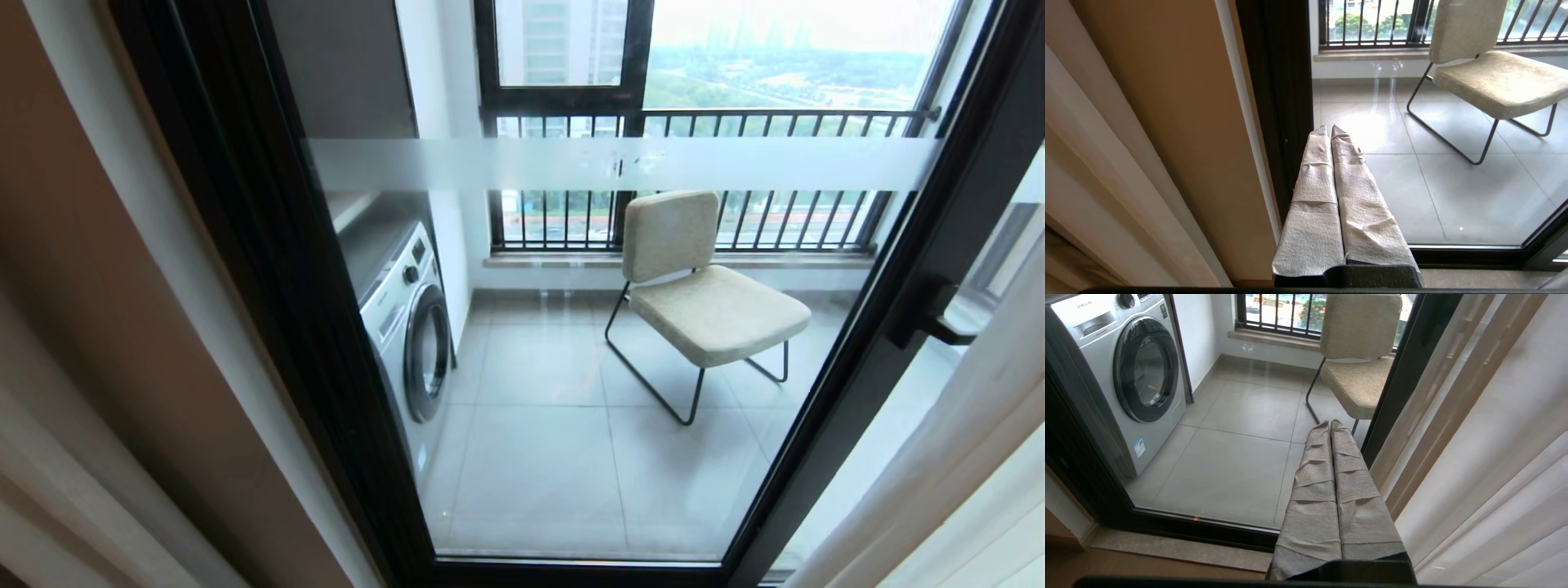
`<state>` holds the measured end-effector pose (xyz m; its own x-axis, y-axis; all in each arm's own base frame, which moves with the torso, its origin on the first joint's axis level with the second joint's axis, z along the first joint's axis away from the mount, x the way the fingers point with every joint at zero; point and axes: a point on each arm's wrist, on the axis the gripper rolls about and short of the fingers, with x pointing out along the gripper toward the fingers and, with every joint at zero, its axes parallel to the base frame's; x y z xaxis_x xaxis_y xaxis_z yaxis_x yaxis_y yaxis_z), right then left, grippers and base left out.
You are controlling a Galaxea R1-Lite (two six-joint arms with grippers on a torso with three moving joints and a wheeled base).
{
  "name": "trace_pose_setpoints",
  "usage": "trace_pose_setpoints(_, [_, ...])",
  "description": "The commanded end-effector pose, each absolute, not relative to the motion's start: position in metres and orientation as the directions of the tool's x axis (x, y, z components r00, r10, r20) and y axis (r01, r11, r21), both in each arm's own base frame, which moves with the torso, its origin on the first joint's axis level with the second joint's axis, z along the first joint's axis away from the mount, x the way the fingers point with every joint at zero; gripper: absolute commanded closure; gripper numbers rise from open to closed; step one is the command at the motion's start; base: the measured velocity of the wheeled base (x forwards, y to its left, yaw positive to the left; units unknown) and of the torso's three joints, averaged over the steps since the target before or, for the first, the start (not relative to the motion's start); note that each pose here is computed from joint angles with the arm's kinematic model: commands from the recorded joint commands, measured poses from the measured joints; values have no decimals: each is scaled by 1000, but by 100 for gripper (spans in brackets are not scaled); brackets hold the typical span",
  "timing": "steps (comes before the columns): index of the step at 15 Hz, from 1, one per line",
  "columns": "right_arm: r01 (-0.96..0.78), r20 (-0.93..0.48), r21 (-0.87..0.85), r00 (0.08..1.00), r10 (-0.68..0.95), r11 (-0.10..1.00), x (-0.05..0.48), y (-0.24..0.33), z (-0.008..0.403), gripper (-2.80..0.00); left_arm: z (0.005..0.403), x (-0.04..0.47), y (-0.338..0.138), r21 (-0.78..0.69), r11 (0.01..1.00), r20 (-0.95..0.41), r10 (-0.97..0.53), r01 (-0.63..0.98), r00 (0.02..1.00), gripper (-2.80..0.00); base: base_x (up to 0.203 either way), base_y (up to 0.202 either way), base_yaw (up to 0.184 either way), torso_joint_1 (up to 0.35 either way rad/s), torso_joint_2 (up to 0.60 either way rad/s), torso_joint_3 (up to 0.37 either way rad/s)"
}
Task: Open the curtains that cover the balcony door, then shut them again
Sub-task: Pull the inner curtains open on both sides
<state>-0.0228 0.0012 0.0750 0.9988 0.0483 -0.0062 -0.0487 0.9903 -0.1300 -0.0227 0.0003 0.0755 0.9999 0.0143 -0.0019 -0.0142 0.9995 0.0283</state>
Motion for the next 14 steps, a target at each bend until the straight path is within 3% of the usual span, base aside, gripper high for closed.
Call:
trace_pose_setpoints(1, [-49,-6,-131,999,49,990,-23,1,75,0,76,-23,0,29,999,-2,15,-15,1000,0,0,-194,-4,-1,2,3])
trace_pose_setpoints(14, [-49,-6,-131,999,49,990,-23,1,75,0,76,-23,0,32,999,-2,15,-15,1000,0,0,-191,2,1,2,2])
